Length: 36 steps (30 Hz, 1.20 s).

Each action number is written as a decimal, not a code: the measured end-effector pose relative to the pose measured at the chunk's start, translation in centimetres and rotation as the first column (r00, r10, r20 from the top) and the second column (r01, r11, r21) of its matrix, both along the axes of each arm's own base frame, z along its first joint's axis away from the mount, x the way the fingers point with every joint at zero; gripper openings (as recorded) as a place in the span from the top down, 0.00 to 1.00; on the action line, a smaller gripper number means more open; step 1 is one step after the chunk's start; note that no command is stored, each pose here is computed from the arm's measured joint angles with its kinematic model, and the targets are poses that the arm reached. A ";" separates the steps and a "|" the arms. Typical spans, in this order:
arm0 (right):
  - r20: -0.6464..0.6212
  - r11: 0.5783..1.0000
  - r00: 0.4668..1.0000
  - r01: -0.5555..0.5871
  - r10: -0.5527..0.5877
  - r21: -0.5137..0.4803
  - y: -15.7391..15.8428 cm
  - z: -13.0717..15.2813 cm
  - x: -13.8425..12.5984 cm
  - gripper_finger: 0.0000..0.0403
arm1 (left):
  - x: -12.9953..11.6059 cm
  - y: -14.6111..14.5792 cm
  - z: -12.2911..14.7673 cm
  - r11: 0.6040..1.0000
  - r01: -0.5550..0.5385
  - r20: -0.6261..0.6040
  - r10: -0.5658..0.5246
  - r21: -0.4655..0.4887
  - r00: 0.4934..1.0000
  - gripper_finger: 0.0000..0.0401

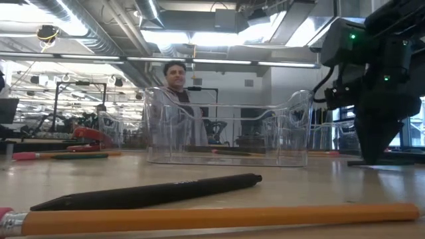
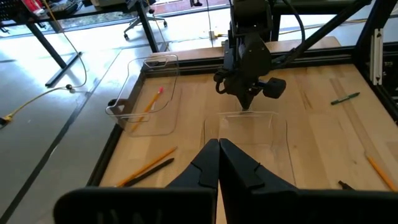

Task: Sort crayons/erasers/pens/pencils in bins
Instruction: Put the green crayon into the middle transparent bin

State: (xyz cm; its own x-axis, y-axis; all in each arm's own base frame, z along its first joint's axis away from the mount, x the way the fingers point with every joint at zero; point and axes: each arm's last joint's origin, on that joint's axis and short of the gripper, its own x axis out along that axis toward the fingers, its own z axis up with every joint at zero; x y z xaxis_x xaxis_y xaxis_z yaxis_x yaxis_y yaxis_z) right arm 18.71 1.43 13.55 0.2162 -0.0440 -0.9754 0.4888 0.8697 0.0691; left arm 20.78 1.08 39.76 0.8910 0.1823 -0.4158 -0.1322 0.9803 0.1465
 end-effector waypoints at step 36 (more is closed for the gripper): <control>-0.019 0.999 0.999 -0.052 0.051 -0.015 -0.1 -0.6 -0.5 0.96 | 0.0 0.0 0.0 1.000 0.000 0.000 0.000 0.000 1.000 1.00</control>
State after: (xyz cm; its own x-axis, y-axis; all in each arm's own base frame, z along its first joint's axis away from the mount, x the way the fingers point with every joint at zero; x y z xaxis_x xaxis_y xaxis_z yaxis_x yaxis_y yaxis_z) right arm 18.17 1.36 12.94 0.2005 -0.0485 -0.9785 0.4444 0.8946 0.0467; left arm 20.78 1.07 39.76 0.8911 0.1823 -0.4157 -0.1322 0.9803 0.1466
